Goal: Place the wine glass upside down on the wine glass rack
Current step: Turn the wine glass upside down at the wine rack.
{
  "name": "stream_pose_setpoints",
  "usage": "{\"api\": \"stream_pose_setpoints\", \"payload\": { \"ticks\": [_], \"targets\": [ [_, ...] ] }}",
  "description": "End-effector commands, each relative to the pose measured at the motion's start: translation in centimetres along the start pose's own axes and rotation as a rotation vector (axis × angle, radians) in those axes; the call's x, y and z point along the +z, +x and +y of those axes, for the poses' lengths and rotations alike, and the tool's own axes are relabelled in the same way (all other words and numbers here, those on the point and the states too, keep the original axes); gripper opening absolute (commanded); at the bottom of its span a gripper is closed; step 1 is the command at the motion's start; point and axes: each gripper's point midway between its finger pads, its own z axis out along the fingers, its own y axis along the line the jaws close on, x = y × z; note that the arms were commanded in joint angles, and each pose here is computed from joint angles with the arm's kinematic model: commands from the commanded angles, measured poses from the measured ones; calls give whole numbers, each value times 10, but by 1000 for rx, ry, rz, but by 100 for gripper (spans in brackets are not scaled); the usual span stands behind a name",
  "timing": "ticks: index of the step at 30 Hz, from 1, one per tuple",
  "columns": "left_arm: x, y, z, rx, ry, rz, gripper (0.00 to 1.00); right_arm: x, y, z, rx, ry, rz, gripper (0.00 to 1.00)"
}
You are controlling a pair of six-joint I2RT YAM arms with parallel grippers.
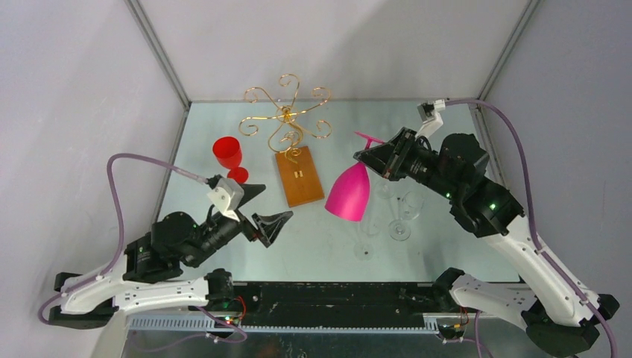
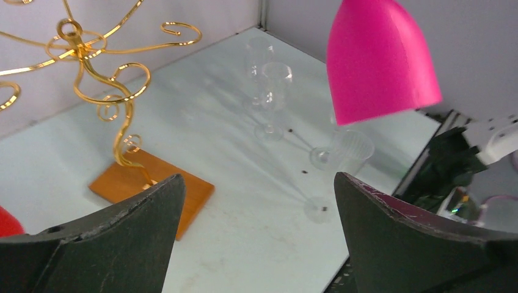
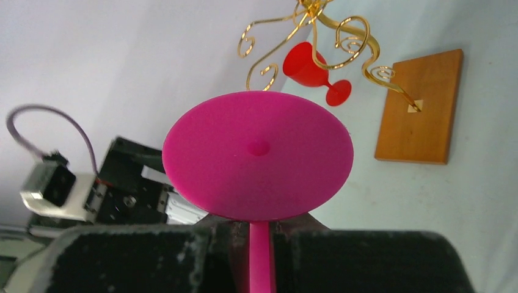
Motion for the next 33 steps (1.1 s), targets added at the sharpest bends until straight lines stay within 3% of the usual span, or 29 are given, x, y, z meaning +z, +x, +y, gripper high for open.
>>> {"api": "stream_pose_setpoints", "payload": {
  "ticks": [1,5,9,15,27,33],
  "targets": [
    [-2,-9,-8,-231,-13,28,100,-15,9,10,-178,-69,66,0],
    [-1,-5,-20,-354,6,75,100,-23,19,12,-263,-138,78,0],
    [1,-8,-39,-480,68,92,100,-33,18,28,-371,-263,-6,0],
    [4,-19,-60,-561,159,93,100,-43,27,25,-504,-318,-81,0],
    [13,-53,-102,-745,317,140,93,-57,66,21,-811,-407,-6,0],
    [12,-70,-112,-860,385,143,90,-72,64,36,-886,-468,-58,0]
  ]
}}
